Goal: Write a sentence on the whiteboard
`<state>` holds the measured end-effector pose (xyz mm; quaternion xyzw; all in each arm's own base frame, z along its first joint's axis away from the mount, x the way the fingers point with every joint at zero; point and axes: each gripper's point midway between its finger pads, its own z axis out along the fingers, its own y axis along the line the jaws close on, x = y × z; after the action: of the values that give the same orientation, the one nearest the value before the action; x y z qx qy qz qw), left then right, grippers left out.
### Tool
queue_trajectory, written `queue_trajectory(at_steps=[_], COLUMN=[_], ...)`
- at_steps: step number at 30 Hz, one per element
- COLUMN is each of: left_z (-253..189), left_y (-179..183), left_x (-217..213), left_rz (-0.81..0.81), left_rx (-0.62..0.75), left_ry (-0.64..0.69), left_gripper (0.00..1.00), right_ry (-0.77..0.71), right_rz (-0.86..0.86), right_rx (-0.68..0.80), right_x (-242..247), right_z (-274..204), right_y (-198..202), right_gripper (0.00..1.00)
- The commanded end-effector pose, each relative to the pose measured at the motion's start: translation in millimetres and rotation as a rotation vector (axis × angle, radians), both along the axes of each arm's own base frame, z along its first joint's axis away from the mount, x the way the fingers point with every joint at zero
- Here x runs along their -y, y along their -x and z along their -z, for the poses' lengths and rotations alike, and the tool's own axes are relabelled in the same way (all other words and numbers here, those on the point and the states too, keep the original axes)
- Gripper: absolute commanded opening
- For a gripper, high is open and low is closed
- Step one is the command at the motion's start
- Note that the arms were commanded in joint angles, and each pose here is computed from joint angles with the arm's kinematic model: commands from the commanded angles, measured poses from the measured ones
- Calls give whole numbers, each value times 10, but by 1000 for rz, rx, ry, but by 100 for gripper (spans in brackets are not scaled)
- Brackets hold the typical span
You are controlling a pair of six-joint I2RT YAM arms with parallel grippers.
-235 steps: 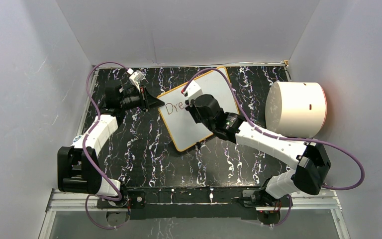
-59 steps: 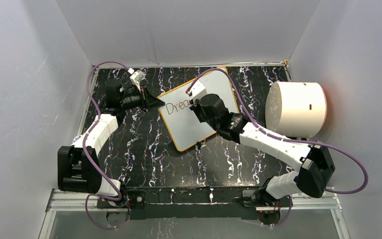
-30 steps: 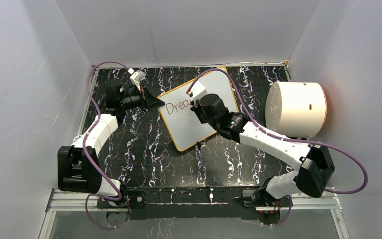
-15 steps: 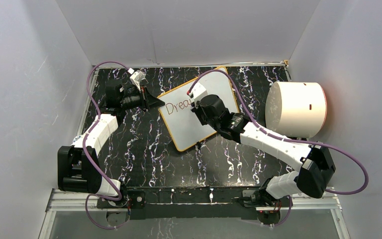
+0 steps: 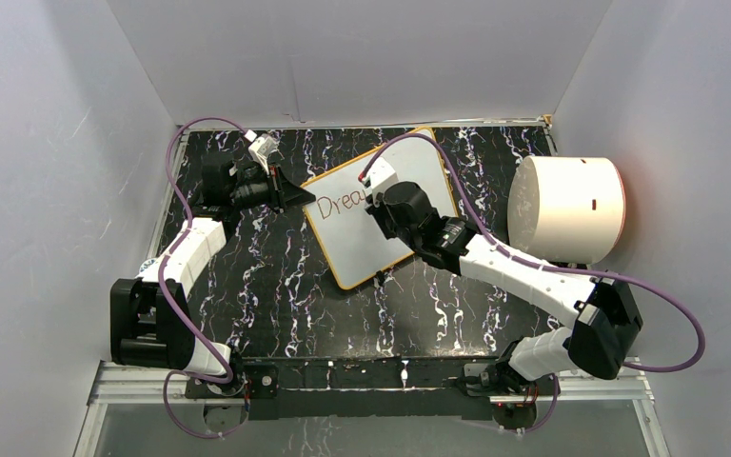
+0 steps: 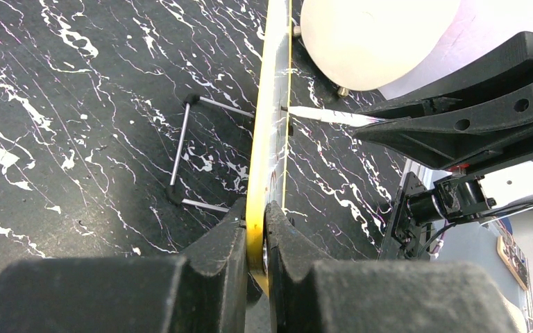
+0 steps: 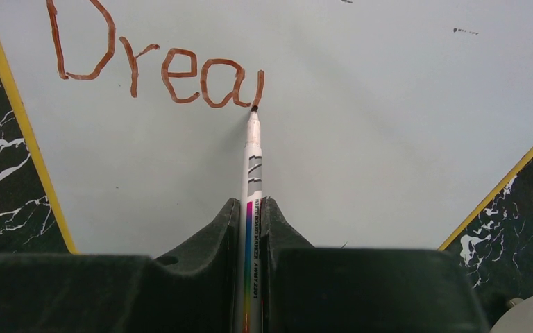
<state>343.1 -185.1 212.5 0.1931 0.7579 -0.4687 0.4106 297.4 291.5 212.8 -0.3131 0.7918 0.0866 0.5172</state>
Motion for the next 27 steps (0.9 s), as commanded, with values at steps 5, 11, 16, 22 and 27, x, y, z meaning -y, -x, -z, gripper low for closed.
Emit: queue_trajectory(at_steps=[5,11,16,22,27], left_z=[405,401,394,393,394], left_y=[55,54,55,56,56], left_x=[15,14,15,13,12], left_rz=[-11,-11,-10,-11,-12], left_rx=[-96,-93,-91,-90,-90], left_ry=[-80,-80,-80,-81,-82], left_gripper=[0,0,0,0,0], right_ry=[-89,-95,-95,-79,-57], right_rz=[36,35,44,61,65], right_rx=[120,133,139,130,99], right_x=[-29,-47,-45,9,62], right_z=[-390,-437,-447,-422,-332], right_y=[-163,-198,-231,-253,-213], right_gripper=[0,0,0,0,0])
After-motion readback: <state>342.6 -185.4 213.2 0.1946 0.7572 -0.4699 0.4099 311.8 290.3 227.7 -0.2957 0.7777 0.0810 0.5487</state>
